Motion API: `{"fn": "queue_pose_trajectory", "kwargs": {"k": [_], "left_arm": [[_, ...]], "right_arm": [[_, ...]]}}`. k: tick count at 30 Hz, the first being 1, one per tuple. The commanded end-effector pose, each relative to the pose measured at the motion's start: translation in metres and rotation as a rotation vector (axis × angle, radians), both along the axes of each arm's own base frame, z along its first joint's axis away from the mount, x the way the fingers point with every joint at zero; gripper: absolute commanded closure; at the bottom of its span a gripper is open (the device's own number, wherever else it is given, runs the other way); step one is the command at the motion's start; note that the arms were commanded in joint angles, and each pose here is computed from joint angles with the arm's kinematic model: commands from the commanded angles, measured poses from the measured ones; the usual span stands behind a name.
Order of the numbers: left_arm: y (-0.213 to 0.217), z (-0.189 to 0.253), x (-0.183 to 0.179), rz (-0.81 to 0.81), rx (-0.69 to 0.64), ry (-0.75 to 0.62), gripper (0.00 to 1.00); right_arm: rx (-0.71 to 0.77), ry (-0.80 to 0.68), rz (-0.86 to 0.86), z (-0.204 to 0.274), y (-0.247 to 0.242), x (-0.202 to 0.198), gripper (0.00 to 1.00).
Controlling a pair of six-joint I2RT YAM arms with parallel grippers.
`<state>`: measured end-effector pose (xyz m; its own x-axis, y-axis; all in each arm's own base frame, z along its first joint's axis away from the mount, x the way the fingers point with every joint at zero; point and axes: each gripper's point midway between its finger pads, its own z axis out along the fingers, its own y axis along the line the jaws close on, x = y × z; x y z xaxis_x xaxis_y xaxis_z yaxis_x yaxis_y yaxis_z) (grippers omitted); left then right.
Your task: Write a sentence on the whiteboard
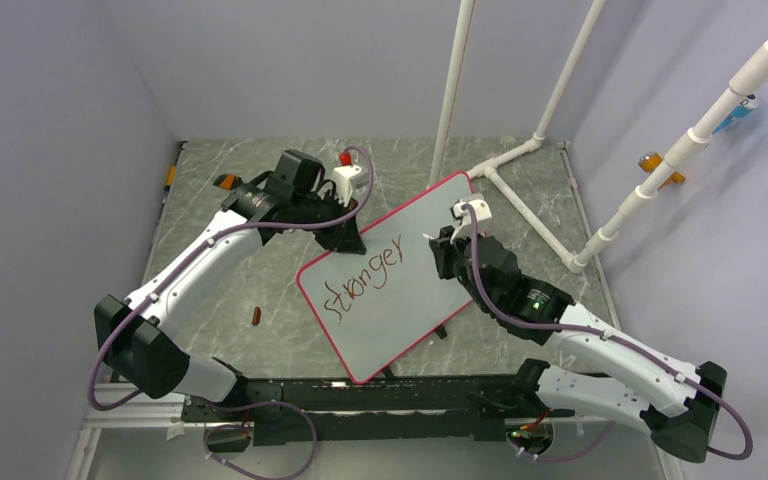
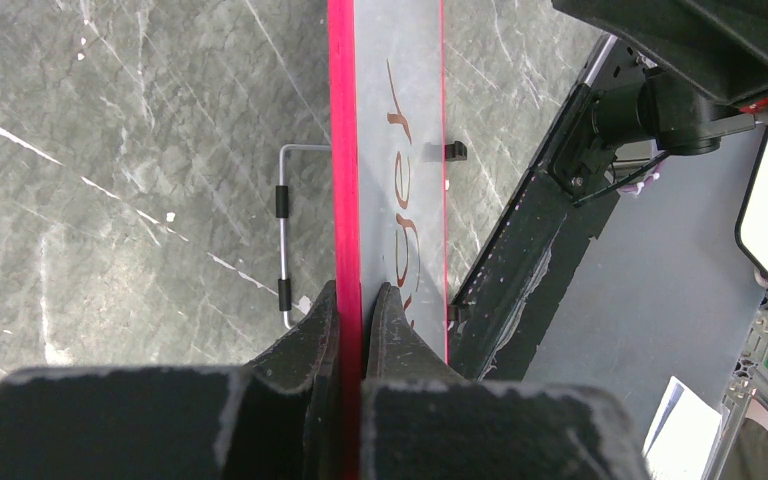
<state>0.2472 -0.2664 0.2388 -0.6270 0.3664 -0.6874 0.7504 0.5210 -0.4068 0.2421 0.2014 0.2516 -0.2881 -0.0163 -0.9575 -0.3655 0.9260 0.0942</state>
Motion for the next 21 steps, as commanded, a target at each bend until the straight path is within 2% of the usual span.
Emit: {"fn": "queue_pose_trajectory", "kwargs": {"k": [1,21], "left_arm": [[0.019,0.004,0.043,0.032,0.128,-0.296,1.0],[0.019,0.005,0.041,0.029,0.126,-0.298,1.0]], "right_arm": [[0.084,-0.066,0.037,0.036,0.011,0.01,1.0],[0.122,-0.036,0.031,0.02,0.012,0.032,1.0]]}}
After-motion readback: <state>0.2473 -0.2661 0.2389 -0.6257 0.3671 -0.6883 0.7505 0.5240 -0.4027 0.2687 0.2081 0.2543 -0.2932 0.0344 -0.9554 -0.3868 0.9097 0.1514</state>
